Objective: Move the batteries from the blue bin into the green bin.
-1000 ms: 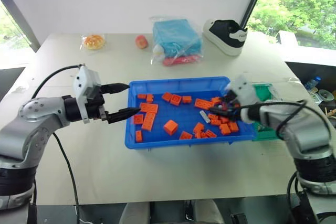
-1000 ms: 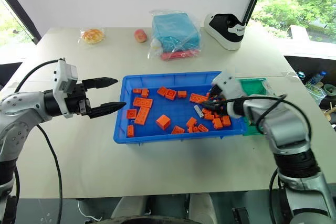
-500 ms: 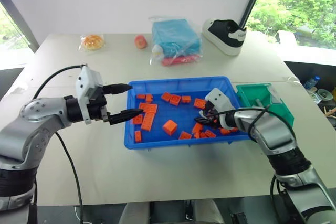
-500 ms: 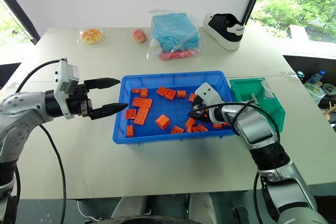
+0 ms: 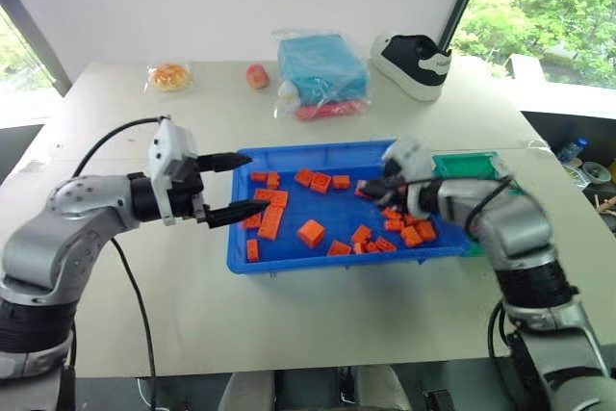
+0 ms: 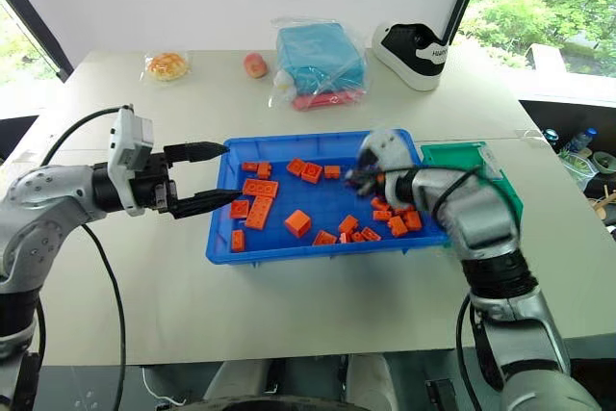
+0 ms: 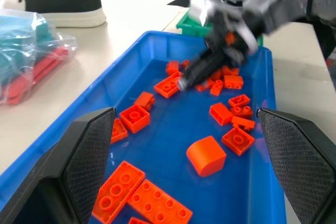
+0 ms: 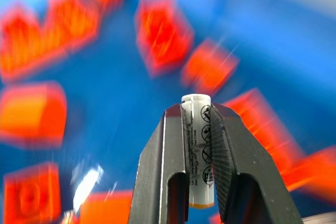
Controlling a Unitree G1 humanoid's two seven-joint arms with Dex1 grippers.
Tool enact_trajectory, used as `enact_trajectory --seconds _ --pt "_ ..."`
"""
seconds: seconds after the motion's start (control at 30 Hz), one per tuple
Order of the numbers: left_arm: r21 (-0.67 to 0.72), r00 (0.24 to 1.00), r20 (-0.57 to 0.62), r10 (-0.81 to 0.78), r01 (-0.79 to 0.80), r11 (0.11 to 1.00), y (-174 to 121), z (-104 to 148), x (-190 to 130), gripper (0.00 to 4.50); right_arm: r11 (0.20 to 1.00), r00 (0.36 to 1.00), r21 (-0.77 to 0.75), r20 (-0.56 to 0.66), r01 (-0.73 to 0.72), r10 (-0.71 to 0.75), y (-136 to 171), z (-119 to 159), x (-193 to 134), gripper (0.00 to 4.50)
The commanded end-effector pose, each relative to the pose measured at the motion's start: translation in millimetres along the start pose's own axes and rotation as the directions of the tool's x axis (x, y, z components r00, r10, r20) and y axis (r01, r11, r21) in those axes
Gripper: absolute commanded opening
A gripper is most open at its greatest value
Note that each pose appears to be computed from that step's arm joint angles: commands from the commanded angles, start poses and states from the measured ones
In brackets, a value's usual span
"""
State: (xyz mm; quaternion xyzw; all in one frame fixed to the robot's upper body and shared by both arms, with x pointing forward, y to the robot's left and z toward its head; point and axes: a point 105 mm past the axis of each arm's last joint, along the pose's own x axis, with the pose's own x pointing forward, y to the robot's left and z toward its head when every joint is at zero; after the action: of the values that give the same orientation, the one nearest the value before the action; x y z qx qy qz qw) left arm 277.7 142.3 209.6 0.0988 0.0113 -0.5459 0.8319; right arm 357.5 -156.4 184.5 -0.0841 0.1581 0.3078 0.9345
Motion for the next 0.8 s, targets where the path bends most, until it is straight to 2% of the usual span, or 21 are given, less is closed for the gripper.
enact_trajectory --seconds 0.03,0.17,0.3,0.33,0.37,0.5,0.6,0.63,0.7,0.8 --pt "0.024 0.999 0.024 -0.041 0.040 0.999 -5 4 7 4.50 0.984 0.984 0.045 0.032 0.174 -0.176 -43 12 -43 0.06" --pt "0.024 0.997 0.034 -0.067 0.067 0.997 -6 4 14 4.50 0.944 0.942 0.026 -0.075 0.328 -0.326 -78 -16 -78 0.06" --pt "0.029 0.996 0.039 -0.079 0.078 0.997 -3 5 17 4.50 0.926 0.917 0.000 -0.141 0.377 -0.373 -86 -39 -89 0.06" --pt "0.031 0.996 0.040 -0.081 0.080 0.996 -2 5 18 4.50 0.925 0.915 0.000 -0.145 0.381 -0.376 -86 -42 -90 1.09" --pt "0.032 0.996 0.041 -0.084 0.082 0.996 -2 6 19 4.50 0.923 0.914 -0.007 -0.141 0.384 -0.381 -86 -43 -87 1.47" --pt "0.036 0.995 0.044 -0.092 0.090 0.995 -2 6 21 4.50 0.925 0.921 -0.077 -0.092 0.372 -0.378 -82 -33 -76 3.47" --pt "0.038 0.994 0.044 -0.096 0.095 0.995 -2 7 21 4.50 0.948 0.963 -0.181 -0.022 0.261 -0.269 -69 -4 -61 3.47" --pt "0.041 0.994 0.043 -0.097 0.095 0.995 -2 8 21 4.50 0.947 0.982 -0.271 -0.028 0.174 -0.188 -61 5 -52 3.47" --pt "0.043 0.994 0.043 -0.096 0.094 0.995 -1 8 21 4.50 0.913 0.994 -0.407 -0.078 0.039 -0.077 -50 12 -40 3.47" --pt "0.051 0.995 0.047 -0.089 0.087 0.995 0 10 21 4.50 0.815 0.976 -0.560 -0.217 -0.148 0.029 -46 10 -21 3.47"
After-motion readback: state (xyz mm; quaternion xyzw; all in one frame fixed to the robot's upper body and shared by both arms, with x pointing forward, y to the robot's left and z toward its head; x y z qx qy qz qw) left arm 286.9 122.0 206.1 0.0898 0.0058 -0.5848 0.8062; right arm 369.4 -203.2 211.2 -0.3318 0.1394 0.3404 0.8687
